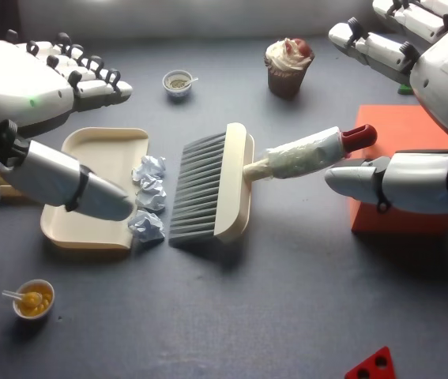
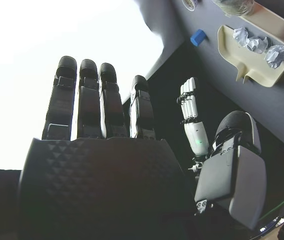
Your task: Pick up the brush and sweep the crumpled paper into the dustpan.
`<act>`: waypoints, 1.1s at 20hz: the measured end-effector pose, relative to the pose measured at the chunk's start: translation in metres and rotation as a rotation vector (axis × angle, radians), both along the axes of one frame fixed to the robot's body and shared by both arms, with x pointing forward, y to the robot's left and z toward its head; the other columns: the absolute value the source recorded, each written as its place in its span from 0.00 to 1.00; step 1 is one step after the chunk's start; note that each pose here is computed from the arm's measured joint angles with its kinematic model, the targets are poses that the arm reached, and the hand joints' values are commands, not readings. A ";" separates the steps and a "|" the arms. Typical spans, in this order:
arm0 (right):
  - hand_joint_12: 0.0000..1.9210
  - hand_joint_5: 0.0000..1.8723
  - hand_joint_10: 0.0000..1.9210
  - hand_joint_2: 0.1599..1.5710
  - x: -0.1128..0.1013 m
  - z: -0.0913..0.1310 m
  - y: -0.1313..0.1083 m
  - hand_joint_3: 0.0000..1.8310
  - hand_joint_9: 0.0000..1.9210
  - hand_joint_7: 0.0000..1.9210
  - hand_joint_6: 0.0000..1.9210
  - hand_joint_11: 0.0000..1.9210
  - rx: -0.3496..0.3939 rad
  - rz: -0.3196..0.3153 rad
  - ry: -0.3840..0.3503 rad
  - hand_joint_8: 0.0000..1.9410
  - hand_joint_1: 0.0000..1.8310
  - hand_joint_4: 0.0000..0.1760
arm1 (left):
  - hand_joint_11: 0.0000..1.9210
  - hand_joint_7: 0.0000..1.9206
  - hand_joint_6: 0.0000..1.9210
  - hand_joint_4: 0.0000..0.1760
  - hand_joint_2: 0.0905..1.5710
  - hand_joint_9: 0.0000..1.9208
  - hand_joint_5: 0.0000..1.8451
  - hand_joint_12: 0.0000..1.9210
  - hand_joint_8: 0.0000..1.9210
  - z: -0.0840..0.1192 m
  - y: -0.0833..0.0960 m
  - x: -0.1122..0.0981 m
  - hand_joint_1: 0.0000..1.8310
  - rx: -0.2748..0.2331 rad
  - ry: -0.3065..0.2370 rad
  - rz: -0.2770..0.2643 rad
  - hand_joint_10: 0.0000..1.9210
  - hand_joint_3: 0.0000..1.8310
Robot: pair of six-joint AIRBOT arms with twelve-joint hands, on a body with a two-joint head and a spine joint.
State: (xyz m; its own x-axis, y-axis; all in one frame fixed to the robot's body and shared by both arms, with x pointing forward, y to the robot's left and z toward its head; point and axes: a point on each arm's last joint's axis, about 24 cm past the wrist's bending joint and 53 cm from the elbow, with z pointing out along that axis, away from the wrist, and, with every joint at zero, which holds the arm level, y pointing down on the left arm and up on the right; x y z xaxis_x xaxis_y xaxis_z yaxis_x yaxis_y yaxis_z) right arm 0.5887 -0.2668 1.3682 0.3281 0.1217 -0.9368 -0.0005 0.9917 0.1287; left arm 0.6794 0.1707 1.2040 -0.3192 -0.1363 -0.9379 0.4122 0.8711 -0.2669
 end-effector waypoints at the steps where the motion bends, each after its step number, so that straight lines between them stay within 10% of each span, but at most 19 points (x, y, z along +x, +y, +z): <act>1: 0.05 0.05 0.00 0.53 -0.001 0.000 0.001 0.00 0.08 0.07 0.00 0.06 -0.001 0.001 -0.002 0.00 0.00 0.00 | 0.00 0.00 0.00 0.00 0.58 0.00 0.00 0.01 0.00 0.000 0.002 0.002 0.37 0.004 -0.001 0.003 0.00 0.00; 8: 0.03 0.03 0.00 0.53 -0.006 0.003 0.010 0.00 0.06 0.05 0.00 0.03 -0.005 0.022 -0.010 0.00 0.00 0.00 | 0.00 0.00 0.00 0.00 0.61 0.00 0.00 0.01 0.00 -0.001 0.020 0.019 0.44 -0.004 -0.081 0.022 0.00 0.01; 14: 0.03 0.04 0.00 0.53 -0.011 0.008 0.016 0.00 0.06 0.06 0.01 0.05 0.006 0.034 -0.027 0.00 0.00 0.00 | 0.02 0.07 0.01 0.51 0.63 0.03 0.16 0.02 0.00 -0.023 0.058 0.024 0.43 -0.087 -0.051 0.184 0.00 0.00; 22: 0.03 0.04 0.00 0.53 -0.013 0.009 0.018 0.00 0.06 0.05 0.00 0.04 0.010 0.043 -0.032 0.00 0.00 0.00 | 0.05 0.08 0.00 0.65 0.65 0.06 0.24 0.04 0.00 -0.047 0.072 0.027 0.45 -0.083 -0.045 0.249 0.00 0.00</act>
